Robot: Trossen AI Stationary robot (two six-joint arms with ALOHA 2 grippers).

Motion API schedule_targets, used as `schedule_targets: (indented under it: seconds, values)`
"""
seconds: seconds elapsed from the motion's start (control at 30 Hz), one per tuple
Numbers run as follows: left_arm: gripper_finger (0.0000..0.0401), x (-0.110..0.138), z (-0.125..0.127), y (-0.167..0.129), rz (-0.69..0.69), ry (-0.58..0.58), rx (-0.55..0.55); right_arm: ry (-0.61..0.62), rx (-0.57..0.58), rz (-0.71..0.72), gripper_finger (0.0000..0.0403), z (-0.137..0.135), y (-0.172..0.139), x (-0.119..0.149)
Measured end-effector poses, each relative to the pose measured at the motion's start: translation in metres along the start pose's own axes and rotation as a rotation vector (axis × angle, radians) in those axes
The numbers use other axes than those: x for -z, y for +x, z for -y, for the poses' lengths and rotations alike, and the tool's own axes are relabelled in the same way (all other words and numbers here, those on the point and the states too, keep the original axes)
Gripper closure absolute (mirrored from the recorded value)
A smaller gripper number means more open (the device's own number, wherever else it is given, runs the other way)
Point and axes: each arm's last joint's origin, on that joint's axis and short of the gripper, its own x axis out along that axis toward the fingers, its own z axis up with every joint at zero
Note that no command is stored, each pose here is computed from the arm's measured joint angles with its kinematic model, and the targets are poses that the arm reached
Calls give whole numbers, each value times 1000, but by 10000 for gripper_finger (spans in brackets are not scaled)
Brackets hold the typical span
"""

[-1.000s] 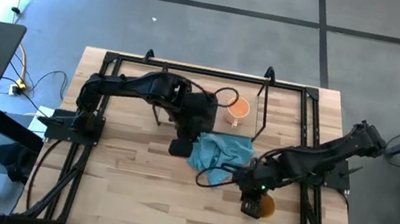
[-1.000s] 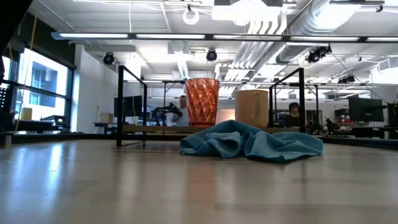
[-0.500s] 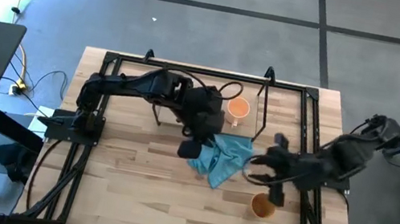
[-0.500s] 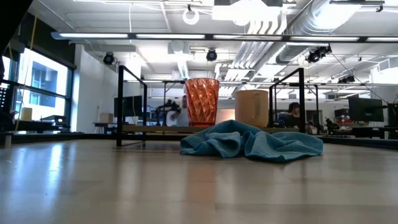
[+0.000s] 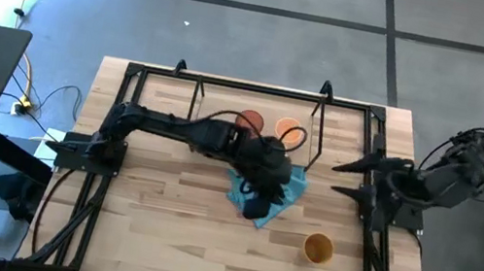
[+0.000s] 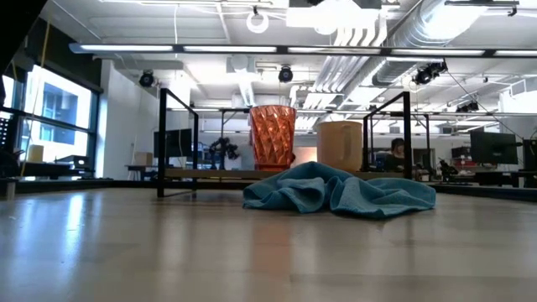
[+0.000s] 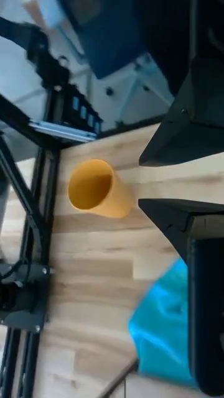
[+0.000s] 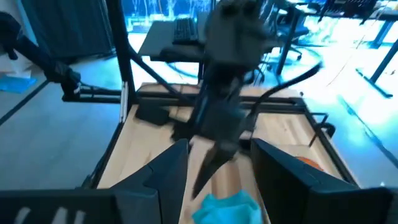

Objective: Stack small to large cups/mugs on shelf
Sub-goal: Put the yellow cup on the shelf

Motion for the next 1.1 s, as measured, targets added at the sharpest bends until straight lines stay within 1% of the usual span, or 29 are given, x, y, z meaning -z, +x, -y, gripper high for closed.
schedule_targets:
  seconds: [0.1,0.23,0.33,0.47,0.67,0.8,0.87,0.93,1.0,1.1]
  values:
    - [318,6,-4,16,31,-76,6,-23,15,24,234,6,-8,-1]
    - [318,10,-8,28,91,-149,23,-59,20,49,234,13,-17,-2]
    - [318,17,-12,40,116,-193,30,-83,23,73,234,18,-22,-3]
    - [318,19,-14,47,175,-228,55,-115,28,112,234,23,-29,-6]
    - [318,30,-17,58,178,-301,64,-142,34,152,234,31,-39,-8]
    - [318,36,-13,65,184,-334,79,-152,51,161,234,34,-43,-7]
    - [318,38,-11,74,198,-348,108,-158,59,165,234,36,-45,-7]
    - [318,44,-8,86,167,-378,144,-167,61,168,234,37,-47,-7]
    - [318,48,-5,97,176,-395,178,-171,62,172,234,39,-48,-7]
    - [318,53,-2,109,170,-427,202,-167,64,175,234,40,-50,-7]
